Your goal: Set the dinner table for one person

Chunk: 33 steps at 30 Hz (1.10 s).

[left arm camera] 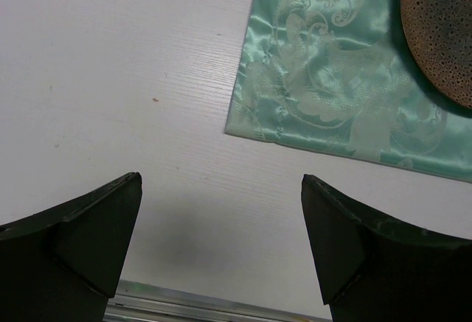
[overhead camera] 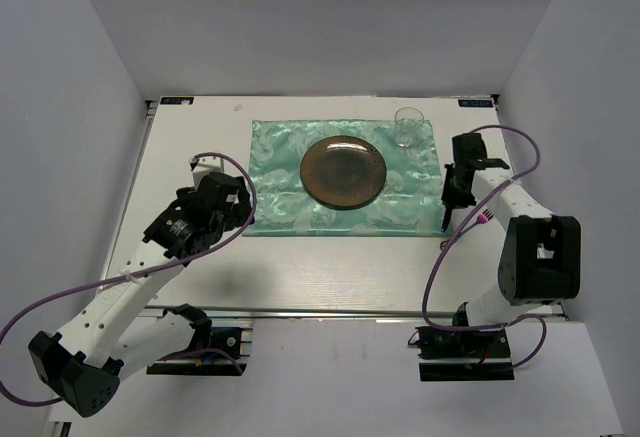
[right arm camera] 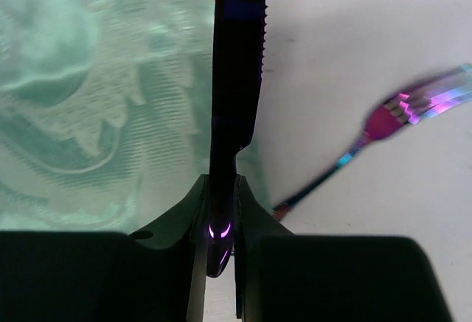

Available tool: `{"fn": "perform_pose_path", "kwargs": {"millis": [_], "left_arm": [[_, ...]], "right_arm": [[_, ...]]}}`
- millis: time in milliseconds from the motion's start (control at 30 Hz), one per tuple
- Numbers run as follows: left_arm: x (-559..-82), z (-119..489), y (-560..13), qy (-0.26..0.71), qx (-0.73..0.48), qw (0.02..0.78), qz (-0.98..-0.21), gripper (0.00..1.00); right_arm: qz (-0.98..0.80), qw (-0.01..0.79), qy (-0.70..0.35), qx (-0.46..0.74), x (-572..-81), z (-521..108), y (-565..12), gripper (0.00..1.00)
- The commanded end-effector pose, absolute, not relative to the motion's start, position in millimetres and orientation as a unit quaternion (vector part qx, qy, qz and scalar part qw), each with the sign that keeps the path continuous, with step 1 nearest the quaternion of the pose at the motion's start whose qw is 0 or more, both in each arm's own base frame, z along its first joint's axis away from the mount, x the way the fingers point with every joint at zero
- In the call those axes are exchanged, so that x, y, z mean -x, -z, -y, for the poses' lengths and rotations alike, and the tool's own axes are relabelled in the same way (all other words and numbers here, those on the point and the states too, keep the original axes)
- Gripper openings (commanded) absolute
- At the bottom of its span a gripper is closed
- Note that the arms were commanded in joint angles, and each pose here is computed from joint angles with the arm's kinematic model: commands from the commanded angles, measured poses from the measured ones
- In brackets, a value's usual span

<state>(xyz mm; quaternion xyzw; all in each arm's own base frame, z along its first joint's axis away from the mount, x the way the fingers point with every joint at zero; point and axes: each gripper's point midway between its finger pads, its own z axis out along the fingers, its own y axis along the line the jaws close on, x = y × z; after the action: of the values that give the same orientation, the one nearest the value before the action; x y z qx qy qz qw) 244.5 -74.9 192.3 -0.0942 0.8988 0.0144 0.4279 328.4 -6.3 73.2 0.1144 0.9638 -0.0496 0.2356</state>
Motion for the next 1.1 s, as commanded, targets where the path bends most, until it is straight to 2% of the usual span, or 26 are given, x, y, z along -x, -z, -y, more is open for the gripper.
{"fn": "perform_pose_path", "kwargs": {"millis": [0,400,1067], "left_arm": [[-248.2,78.0,-200.7,0.000,0.085,0.444,-0.892,0.98],[-247.4,79.8,-208.9,0.017,0.081,0.461,-0.884,0.98],[-249.0,85.9,-205.9,0.024,0.067,0.455,-0.888,0.98]], "right_arm": [[-0.957,0.289,0.008,-0.028,-363.2,-24.6,-92.8,0.00],[-0.963,0.267,-0.027,0.033,-395.7,-59.2,-69.0,0.00],[-0.975,0.211,-0.030,0.060,-398.8,-77.0,-29.7,0.00]]}}
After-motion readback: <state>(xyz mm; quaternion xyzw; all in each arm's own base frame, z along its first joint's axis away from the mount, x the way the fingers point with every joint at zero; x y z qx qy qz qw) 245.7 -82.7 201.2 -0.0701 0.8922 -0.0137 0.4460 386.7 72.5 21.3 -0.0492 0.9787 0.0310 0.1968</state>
